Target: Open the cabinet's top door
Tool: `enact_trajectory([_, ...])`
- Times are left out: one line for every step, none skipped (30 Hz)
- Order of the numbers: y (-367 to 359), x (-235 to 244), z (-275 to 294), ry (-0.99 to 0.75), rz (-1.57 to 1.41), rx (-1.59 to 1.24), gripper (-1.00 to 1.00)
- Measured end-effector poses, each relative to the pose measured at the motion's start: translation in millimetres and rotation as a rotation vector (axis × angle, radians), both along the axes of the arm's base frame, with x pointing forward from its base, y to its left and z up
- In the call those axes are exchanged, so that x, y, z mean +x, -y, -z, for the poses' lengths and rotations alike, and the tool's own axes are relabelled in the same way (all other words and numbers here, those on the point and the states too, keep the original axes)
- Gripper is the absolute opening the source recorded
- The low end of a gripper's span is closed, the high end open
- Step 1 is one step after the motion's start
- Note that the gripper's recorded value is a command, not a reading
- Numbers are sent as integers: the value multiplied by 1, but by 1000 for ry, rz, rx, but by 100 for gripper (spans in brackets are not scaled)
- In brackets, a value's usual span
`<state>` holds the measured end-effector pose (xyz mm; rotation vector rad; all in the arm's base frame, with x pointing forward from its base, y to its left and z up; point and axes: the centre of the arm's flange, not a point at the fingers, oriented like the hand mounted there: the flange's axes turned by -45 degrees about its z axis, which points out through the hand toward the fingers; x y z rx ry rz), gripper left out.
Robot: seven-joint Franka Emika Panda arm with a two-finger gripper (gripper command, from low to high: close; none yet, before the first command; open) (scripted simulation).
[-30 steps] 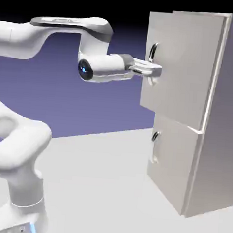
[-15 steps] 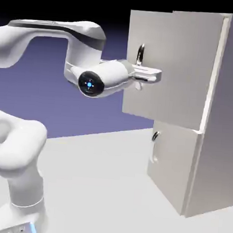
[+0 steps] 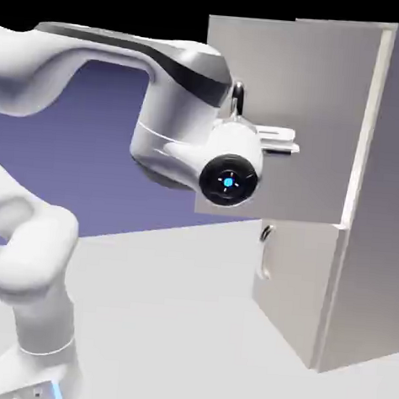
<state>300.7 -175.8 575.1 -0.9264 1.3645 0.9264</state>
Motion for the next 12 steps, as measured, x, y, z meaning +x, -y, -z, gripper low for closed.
enact_trajectory([8,2,0,0,-29,0,-100])
enact_trajectory([15,3,0,0,-57,0,-100])
enact_trajectory([23,5,0,0,-85,0,-100])
enact_trajectory([30,7,0,0,-112,0,-100])
enact_trajectory([37,9,0,0,-139,0,-100])
enact_trajectory([44,12,0,0,-166,0,-100])
enact_trajectory([50,14,0,0,-192,0,-100])
enact_trajectory([57,17,0,0,-217,0,-100])
enact_trajectory([63,20,0,0,-241,0,-100])
enact_trajectory([69,22,0,0,-265,0,-100])
enact_trajectory([74,25,0,0,-289,0,-100])
enact_trajectory([79,28,0,0,-311,0,-100])
